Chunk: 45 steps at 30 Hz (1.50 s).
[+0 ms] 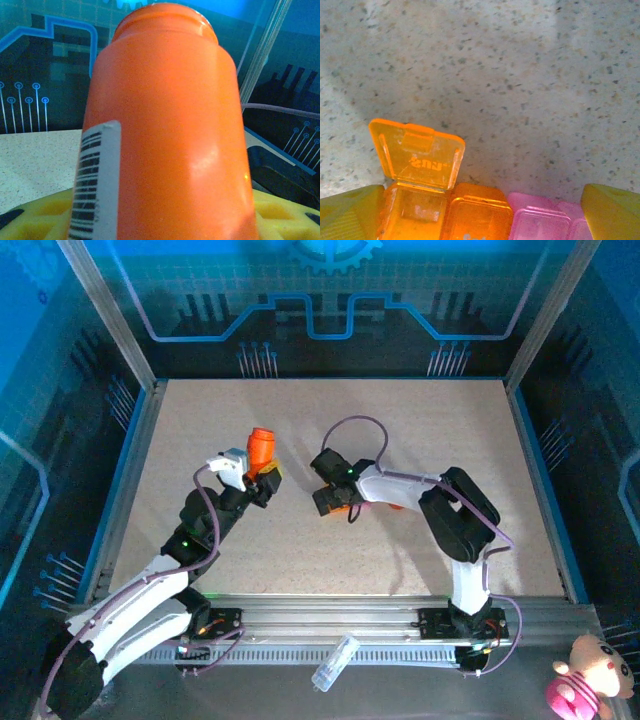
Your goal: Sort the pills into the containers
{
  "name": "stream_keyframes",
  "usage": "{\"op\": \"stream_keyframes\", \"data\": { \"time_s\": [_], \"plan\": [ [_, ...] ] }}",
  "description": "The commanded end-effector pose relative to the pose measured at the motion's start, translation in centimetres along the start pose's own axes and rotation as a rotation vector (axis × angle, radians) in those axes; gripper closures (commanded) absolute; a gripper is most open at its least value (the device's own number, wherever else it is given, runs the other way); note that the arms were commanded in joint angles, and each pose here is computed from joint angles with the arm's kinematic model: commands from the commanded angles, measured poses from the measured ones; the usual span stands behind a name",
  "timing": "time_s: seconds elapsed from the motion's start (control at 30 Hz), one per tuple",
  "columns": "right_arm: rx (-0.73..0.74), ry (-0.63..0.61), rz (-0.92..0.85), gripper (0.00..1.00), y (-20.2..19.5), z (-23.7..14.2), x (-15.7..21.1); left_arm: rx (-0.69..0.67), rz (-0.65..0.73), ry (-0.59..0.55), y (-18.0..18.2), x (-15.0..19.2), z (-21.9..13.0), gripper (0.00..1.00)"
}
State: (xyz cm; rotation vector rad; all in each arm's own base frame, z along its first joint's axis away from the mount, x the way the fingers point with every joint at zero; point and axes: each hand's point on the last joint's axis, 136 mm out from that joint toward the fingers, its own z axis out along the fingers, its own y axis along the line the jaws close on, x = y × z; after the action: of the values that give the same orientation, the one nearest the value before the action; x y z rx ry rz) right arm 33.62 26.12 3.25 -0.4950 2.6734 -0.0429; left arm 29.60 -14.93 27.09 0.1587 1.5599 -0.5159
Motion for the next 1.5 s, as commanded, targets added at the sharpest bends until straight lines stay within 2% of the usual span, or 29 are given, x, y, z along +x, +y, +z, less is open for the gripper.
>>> {"op": "stream_keyframes", "data": {
  "time_s": [0.0,0.17,0.37,0.47,0.6,0.83,1.17,1.47],
  "plan": [
    [-0.016,-0.027,0.056,0.00,-1.0,-0.8,-0.7,0.000,-0.017,-0.040,0.1,-0.9,-0.1,1.00],
    [-0.074,-0.059,0.073,0.00,-1.1,-1.7,-2.0,0.004,-0.019,-0.033,0.1,-0.7,0.0,1.00],
    [-0.156,-0.181,0.101,0.00,-1.1,-6.5,-4.6,0.027,-0.022,-0.007,-0.3,-0.1,0.1,1.00],
    [-0.178,-0.230,0.162,0.00,-2.4,-8.4,-5.1,0.050,-0.026,0.024,-0.7,0.6,0.2,1.00],
    [-0.303,-0.277,0.263,0.00,-4.0,-9.6,-4.7,0.095,-0.037,0.067,-1.4,1.5,0.4,1.00],
    [-0.389,-0.289,0.373,0.06,-6.8,-8.5,-2.5,0.196,-0.061,0.178,-3.3,3.7,1.3,1.00],
    [-0.467,-0.263,0.397,0.15,-6.3,-5.8,-0.3,0.327,-0.050,0.353,-6.3,8.3,2.0,1.00],
    [-0.494,-0.271,0.429,0.16,-6.0,-4.6,-0.3,0.368,-0.036,0.409,-7.1,11.4,1.9,1.00]
  ]
}}
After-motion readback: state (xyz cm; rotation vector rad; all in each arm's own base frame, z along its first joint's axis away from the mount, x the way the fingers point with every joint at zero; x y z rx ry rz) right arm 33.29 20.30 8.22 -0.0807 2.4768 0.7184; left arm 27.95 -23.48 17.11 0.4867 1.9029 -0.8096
